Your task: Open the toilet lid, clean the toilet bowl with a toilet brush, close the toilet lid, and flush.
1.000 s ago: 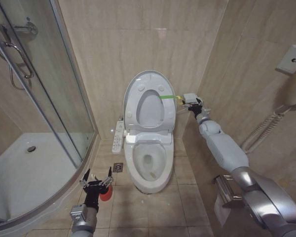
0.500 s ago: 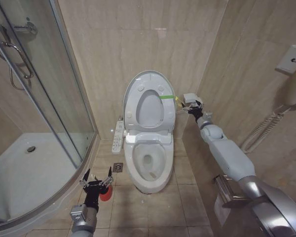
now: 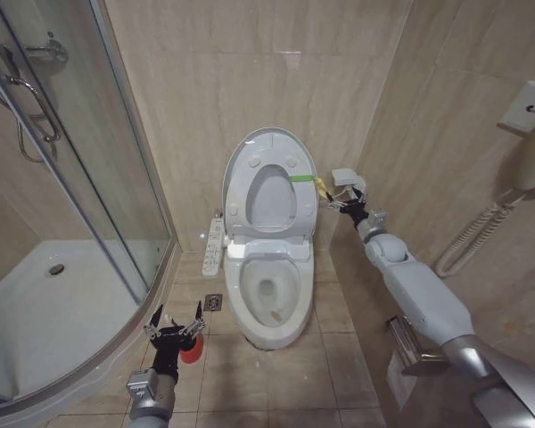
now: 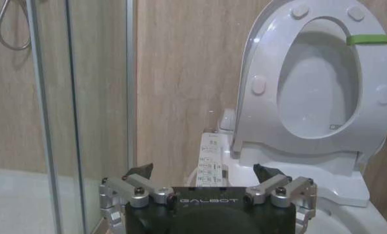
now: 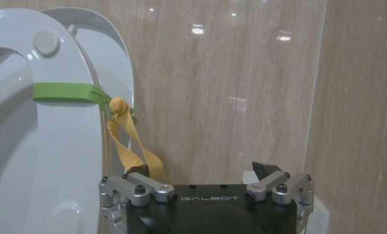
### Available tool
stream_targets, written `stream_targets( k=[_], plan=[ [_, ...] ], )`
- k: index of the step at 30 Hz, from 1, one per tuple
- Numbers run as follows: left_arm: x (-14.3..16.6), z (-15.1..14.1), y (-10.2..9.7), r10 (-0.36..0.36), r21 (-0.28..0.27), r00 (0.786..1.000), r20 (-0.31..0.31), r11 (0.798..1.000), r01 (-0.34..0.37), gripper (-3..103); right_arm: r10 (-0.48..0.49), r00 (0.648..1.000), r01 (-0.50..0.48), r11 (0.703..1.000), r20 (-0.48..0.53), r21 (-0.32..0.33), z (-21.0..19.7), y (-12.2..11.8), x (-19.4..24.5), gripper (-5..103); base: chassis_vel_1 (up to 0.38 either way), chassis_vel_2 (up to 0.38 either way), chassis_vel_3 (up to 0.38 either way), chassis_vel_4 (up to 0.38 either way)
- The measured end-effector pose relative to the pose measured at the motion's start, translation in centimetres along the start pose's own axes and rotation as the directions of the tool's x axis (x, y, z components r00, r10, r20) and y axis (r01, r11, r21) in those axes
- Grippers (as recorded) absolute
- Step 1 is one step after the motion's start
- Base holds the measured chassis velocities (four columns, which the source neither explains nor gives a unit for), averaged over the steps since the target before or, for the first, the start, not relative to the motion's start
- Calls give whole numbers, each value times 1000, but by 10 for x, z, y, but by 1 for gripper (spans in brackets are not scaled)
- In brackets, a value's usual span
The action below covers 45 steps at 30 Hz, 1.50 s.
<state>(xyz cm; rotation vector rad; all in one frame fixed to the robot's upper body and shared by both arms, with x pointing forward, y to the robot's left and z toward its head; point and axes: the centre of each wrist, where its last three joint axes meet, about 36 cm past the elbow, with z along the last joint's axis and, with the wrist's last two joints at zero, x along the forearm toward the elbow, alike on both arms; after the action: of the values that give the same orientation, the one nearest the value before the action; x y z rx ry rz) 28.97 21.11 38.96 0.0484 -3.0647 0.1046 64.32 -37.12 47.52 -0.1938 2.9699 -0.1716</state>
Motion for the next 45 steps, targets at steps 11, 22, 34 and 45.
stream_targets(
  k=[11,22,34,45],
  plan=[
    [0,0,0,0,0,1000,0,1000,0,100,-9,1000,9,1000,13,-9,-8,4,2,99,0,0,0,0],
    [0,0,0,0,0,1000,0,1000,0,100,-29,999,30,1000,45,-9,-31,4,9,99,0,0,0,0],
    [0,0,0,0,0,1000,0,1000,0,100,7,1000,-7,999,-8,32,-16,-36,47,99,0,0,0,0],
    [0,0,0,0,0,1000,0,1000,0,100,38,999,-38,999,8,5,-17,-46,88,99,0,0,0,0]
  ],
)
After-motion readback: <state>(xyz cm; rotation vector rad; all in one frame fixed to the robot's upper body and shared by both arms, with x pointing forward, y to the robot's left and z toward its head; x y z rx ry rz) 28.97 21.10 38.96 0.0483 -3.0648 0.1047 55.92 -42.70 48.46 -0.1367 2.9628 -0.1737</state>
